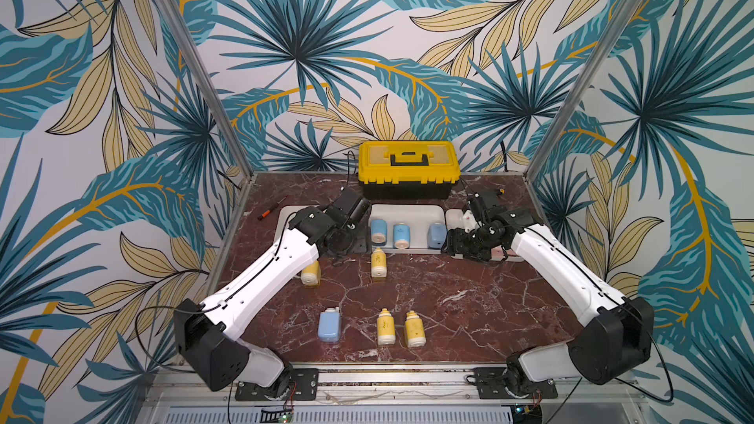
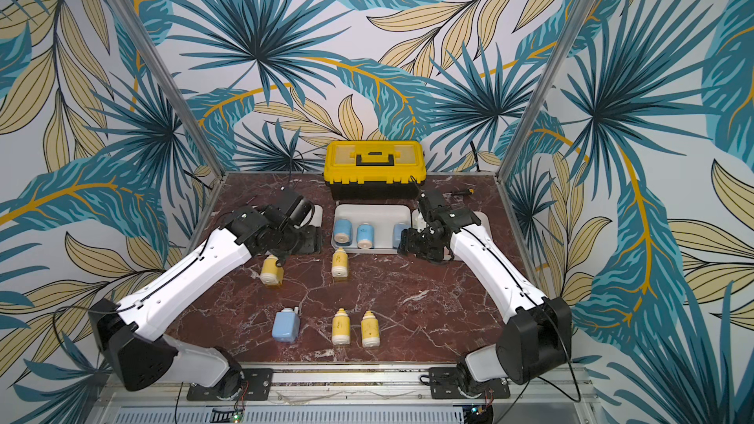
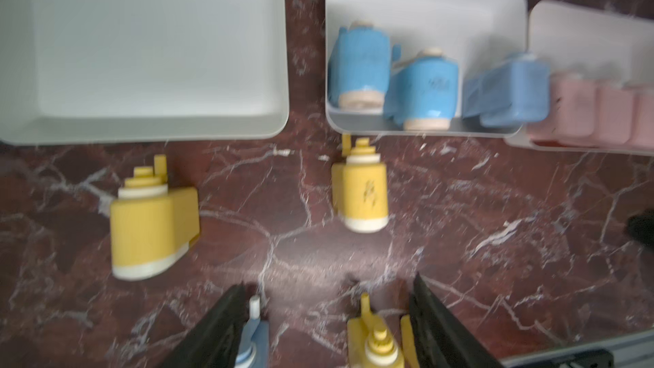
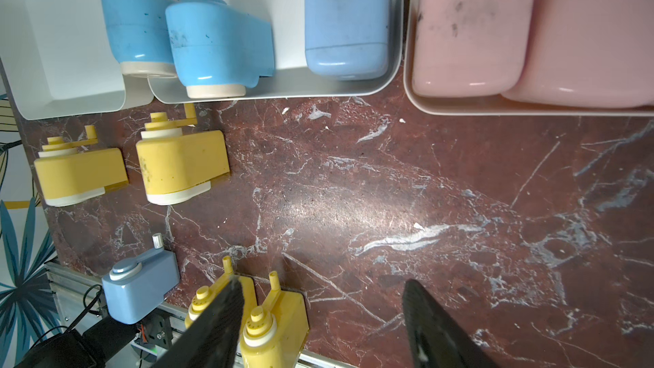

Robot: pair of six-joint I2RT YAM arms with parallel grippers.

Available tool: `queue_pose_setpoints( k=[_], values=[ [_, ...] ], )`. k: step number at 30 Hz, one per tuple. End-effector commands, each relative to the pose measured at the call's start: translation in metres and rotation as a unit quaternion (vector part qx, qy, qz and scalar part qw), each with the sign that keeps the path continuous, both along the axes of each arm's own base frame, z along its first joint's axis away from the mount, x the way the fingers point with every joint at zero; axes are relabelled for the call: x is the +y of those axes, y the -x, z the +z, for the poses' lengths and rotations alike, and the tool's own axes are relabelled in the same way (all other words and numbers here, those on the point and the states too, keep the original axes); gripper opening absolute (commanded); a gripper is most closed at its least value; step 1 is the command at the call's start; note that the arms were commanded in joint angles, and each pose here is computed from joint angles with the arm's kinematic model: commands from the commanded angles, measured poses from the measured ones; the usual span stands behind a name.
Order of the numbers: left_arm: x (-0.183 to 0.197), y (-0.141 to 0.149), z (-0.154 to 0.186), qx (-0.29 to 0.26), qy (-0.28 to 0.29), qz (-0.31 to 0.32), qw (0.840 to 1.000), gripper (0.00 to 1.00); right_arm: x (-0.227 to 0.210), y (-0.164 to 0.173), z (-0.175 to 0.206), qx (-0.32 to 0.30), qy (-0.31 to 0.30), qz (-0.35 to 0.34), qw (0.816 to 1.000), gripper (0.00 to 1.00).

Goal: Place the pencil sharpeners by color into the storage box
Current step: Pick up the pencil sharpener from the center of the board.

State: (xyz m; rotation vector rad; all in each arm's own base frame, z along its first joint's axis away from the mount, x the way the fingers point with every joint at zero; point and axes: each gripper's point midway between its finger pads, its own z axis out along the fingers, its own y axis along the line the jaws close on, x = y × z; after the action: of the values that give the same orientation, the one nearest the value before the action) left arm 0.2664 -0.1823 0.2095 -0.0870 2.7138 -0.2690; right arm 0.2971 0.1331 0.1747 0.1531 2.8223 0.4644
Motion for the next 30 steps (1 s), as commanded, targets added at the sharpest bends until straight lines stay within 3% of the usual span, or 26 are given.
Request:
queue_pose_setpoints(
  k=[1,7,11,20,30],
  values=[
    [0.02,0.046,-0.018,0.036,-0.016,0.024,0.999,0.76,-0.007,0.019,-0.007,0.021,0.014,-0.001,1.0,0.73],
    [0.049,0.109,-0.025,0.067,-0.026,0.046,0.996,0.76,-0.008,0.03,-0.012,0.028,0.006,-0.004,1.0,0.73],
    [0.064,0.133,-0.054,0.091,-0.051,0.065,0.992,0.77,-0.01,0.035,-0.013,0.028,0.007,-0.007,1.0,0.73],
    [0.074,0.132,-0.086,0.116,-0.123,0.108,0.98,0.82,-0.011,0.04,-0.023,0.04,0.01,-0.003,0.999,0.73],
    [0.049,0.123,-0.092,0.156,-0.137,0.107,0.972,0.82,-0.013,0.038,-0.031,0.042,0.022,0.004,0.999,0.73]
  ],
)
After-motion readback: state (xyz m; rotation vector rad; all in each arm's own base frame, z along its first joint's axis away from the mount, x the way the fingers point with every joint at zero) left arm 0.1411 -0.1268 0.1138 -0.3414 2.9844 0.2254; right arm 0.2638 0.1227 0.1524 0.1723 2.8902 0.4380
